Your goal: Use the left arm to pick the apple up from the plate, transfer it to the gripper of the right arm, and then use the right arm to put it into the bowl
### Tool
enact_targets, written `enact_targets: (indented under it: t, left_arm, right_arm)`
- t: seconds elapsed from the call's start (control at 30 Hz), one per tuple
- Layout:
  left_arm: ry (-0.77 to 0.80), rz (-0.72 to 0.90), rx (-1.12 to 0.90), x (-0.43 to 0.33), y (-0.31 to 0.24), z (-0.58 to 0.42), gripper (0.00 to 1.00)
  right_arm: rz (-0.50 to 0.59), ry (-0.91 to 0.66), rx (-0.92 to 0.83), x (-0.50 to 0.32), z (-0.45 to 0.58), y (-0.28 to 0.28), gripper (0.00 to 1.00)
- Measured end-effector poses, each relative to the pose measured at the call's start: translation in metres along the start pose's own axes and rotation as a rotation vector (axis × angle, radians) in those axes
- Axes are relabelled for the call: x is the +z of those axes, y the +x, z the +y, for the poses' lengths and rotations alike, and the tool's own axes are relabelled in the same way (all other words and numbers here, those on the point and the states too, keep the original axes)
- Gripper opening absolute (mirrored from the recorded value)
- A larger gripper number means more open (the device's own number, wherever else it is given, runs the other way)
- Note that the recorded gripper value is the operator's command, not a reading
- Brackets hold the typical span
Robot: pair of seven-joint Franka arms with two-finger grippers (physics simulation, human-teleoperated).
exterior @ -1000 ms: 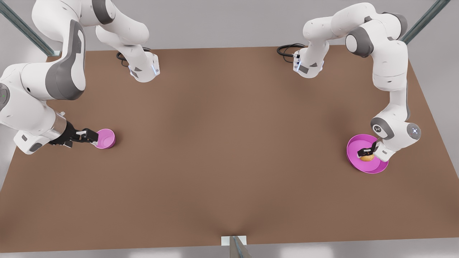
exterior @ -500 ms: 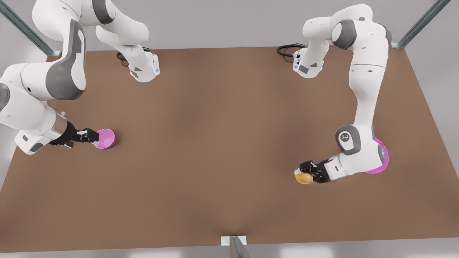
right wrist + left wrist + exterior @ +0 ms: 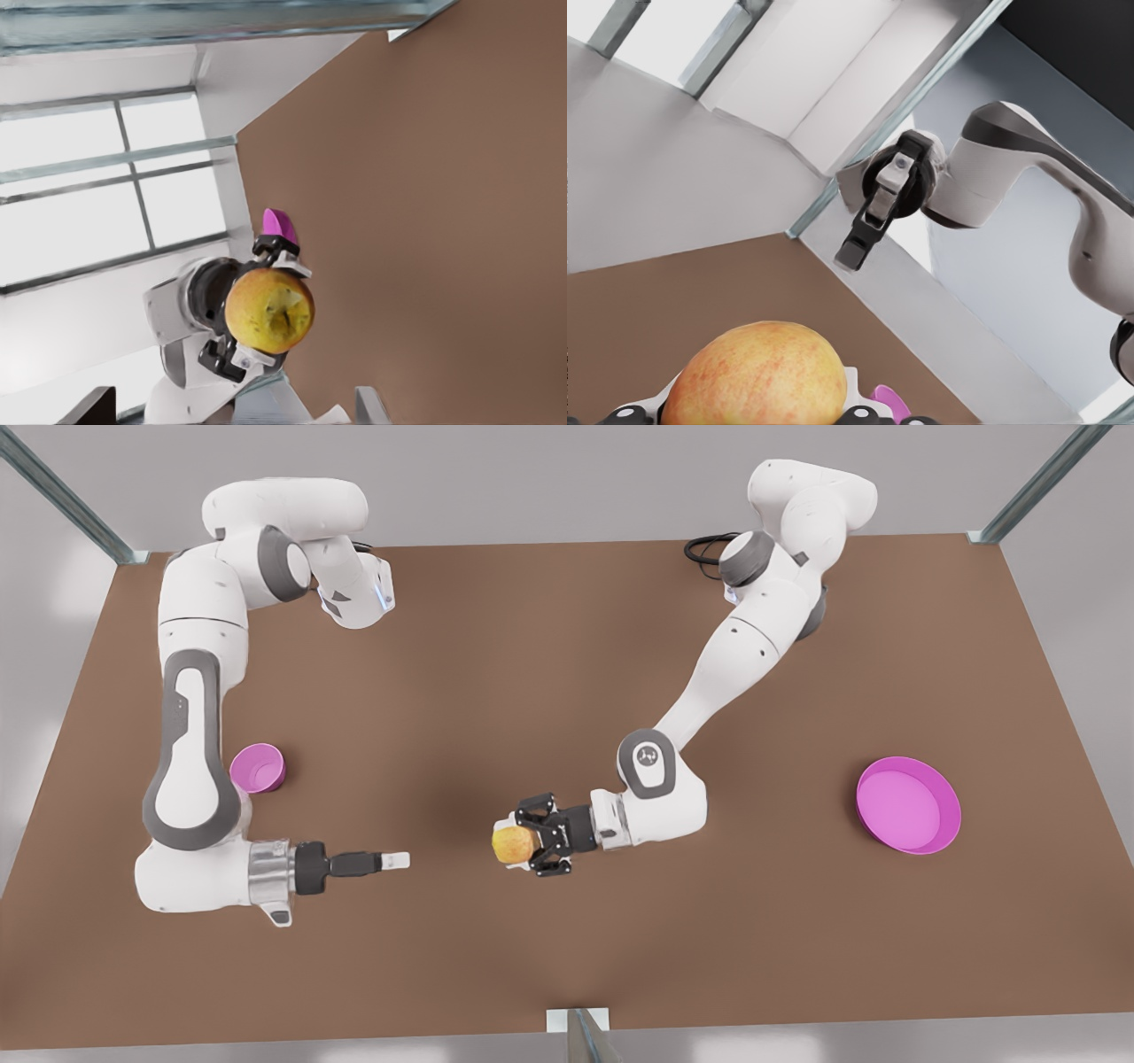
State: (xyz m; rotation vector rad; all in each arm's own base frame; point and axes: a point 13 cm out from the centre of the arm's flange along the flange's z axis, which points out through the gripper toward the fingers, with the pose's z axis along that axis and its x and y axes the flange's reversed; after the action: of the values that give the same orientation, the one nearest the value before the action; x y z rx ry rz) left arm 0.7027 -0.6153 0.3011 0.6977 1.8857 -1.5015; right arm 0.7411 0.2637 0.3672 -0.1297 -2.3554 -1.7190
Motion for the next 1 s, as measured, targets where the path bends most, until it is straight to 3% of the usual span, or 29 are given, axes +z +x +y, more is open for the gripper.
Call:
enact_targets:
  t: [0.47, 1.0]
  left_arm:
    - [-0.036, -0.048, 0.348, 0.021, -0.001, -0.020, 0.73]
    - [-0.058, -0.062, 0.525, 0.023, -0.003, -0.021, 0.74]
  right_arm:
    - [0.063, -0.109, 0.001, 0.052, -0.004, 0.006, 1.00]
    - [0.113, -0.274, -0.062, 0.114, -0.026, 0.017, 1.00]
